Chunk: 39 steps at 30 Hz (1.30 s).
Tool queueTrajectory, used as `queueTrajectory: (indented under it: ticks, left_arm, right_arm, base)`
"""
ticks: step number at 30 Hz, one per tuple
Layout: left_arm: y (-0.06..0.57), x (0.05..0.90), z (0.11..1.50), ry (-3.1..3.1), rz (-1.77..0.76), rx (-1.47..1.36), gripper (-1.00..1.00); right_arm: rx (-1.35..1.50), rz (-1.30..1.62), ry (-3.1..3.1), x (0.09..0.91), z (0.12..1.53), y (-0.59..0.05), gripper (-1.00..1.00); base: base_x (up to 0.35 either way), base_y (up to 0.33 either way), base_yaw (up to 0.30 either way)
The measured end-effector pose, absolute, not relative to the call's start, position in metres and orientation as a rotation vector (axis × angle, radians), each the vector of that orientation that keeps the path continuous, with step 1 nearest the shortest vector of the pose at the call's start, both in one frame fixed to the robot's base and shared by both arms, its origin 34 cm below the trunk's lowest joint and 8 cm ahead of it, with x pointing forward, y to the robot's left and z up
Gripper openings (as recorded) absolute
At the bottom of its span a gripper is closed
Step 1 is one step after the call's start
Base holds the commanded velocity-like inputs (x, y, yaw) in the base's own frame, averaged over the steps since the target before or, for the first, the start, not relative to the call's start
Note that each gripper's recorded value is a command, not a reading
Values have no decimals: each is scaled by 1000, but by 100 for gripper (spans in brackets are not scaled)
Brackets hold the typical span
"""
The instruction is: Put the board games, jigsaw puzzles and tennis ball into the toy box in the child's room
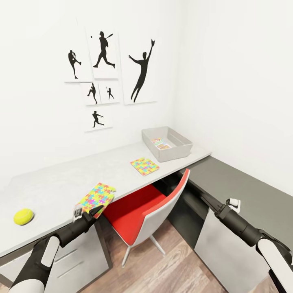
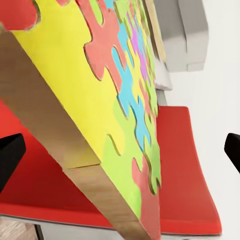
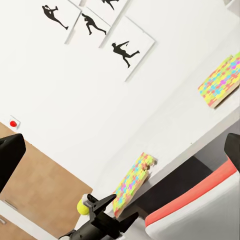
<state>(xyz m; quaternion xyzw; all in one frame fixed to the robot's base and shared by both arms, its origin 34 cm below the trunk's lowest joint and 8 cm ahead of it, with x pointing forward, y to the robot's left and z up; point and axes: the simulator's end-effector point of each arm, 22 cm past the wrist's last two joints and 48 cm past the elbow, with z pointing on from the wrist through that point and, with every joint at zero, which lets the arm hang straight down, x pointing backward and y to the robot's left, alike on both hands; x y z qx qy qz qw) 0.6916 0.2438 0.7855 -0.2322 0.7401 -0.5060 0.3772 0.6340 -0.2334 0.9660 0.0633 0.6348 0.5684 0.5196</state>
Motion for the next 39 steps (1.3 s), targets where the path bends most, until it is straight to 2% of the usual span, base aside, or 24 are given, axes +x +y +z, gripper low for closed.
queueTrajectory:
  ticks: [19,20,39]
  left_arm:
    - [244,692,785,1890,-1291,-594,100]
    - [245,692,785,1890,-1291,-594,-100]
    - [243,693,802,1870,-1324,-611,-100]
  right_arm:
    - [152,1364,1522,634,966,-233,100]
    - [152,1364,1521,634,966,-233,100]
    - [152,1363,1520,634,978,-234,100]
  base:
    - [15,16,0]
    - [0,0,0]
    - [0,0,0]
